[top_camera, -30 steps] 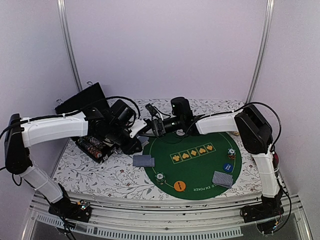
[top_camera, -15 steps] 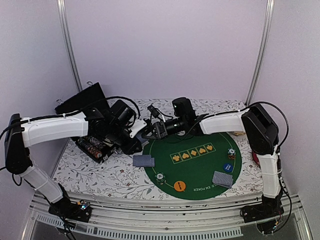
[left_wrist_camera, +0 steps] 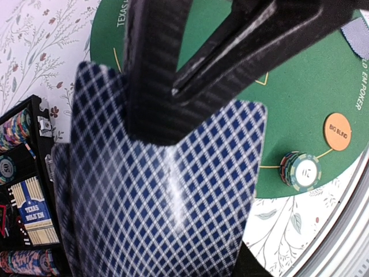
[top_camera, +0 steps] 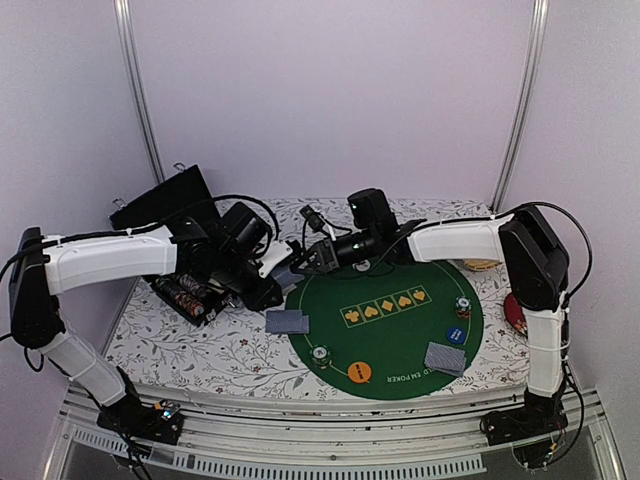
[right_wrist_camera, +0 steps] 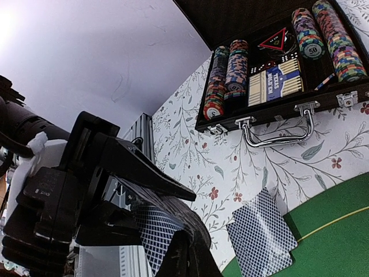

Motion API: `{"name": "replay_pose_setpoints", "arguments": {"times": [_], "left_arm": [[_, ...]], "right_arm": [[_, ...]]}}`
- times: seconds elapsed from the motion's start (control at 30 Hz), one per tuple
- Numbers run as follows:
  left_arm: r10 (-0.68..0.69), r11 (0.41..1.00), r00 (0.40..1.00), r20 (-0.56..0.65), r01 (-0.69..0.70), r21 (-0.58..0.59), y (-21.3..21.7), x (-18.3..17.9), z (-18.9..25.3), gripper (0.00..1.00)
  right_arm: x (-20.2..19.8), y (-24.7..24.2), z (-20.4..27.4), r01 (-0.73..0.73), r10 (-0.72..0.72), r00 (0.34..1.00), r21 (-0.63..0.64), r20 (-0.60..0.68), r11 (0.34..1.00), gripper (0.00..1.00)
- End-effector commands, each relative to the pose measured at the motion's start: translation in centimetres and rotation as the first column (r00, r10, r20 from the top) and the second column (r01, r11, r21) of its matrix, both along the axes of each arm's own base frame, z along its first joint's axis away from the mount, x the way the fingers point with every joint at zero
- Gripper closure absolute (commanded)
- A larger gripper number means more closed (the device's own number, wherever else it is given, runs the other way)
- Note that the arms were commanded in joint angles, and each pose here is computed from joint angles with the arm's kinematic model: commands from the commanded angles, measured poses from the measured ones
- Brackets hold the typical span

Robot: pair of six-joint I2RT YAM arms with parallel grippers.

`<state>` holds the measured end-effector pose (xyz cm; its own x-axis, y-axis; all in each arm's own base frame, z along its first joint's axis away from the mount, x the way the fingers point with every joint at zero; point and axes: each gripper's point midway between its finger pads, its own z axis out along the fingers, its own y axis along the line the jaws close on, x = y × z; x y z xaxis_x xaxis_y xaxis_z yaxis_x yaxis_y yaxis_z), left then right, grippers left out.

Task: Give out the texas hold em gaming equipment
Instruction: Pick up the poker card from the face-down deck piles, then flop the poker card in the community card area.

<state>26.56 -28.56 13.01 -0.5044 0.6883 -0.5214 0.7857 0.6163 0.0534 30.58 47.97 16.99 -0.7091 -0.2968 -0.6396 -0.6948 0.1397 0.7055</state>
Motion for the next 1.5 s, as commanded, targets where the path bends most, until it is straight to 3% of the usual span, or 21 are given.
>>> {"name": "replay_pose_setpoints", "arguments": {"times": [0.0,0.23,0.37,0.43,0.6,0.73,0.83,1.0,1.07,1.23,1.33,1.47], "left_arm": [[-0.016,1.000,1.000,0.007,0.016,-0.019,-0.4,-0.3,0.3,0.61],[0.002,1.000,1.000,0.012,-0.002,-0.009,-0.1,0.0,0.1,0.61],[0.021,1.000,1.000,0.000,-0.021,0.006,0.4,0.0,-0.6,0.61],[0.033,0.999,0.999,-0.005,-0.033,0.008,0.6,0.2,-0.8,0.61],[0.066,0.998,0.998,-0.001,-0.066,0.014,1.5,0.6,-0.9,0.61],[0.103,0.995,0.995,-0.005,-0.103,-0.003,2.2,1.1,-0.5,0.61],[0.127,0.992,0.992,-0.003,-0.127,-0.006,2.7,1.2,-0.5,0.61],[0.153,0.988,0.988,-0.008,-0.153,-0.018,3.6,1.2,-0.4,0.61],[0.161,0.987,0.987,-0.001,-0.161,-0.020,3.9,1.1,-0.2,0.61],[0.165,0.986,0.986,0.006,-0.164,-0.039,4.5,0.9,0.0,0.61],[0.159,0.987,0.987,0.012,-0.158,-0.033,4.7,1.0,0.0,0.61],[0.150,0.988,0.989,0.003,-0.150,-0.035,4.4,1.2,-0.2,0.61]], "right_arm": [[0.6,-1.1,2.1,0.042,-0.042,0.997,-0.009,0.058,0.999,0.98],[1.8,-5.0,4.5,0.113,-0.111,0.987,-0.006,0.114,0.994,0.98],[2.3,-8.2,6.2,0.177,-0.160,0.958,-0.052,0.237,0.983,0.98],[2.6,-9.9,6.8,0.226,-0.179,0.911,-0.087,0.372,0.970,0.98],[4.7,-14.0,4.7,0.371,-0.116,0.735,-0.252,0.668,0.894,0.98],[6.3,-14.9,1.7,0.412,0.011,0.623,-0.339,0.782,0.846,0.98],[7.4,-13.2,0.5,0.462,0.122,0.474,-0.364,0.872,0.809,0.98],[6.8,-8.4,-1.9,0.453,0.304,0.231,-0.379,0.924,0.807,0.98],[6.3,-7.7,-3.8,0.452,0.395,0.173,-0.429,0.902,0.782,0.98],[2.7,-9.1,-11.4,0.392,0.603,0.145,-0.605,0.784,0.693,0.98],[-0.3,-9.8,-14.0,0.300,0.675,0.129,-0.677,0.726,0.672,0.98],[-2.9,-9.9,-15.0,0.166,0.684,0.219,-0.718,0.696,0.676,0.98]]}}
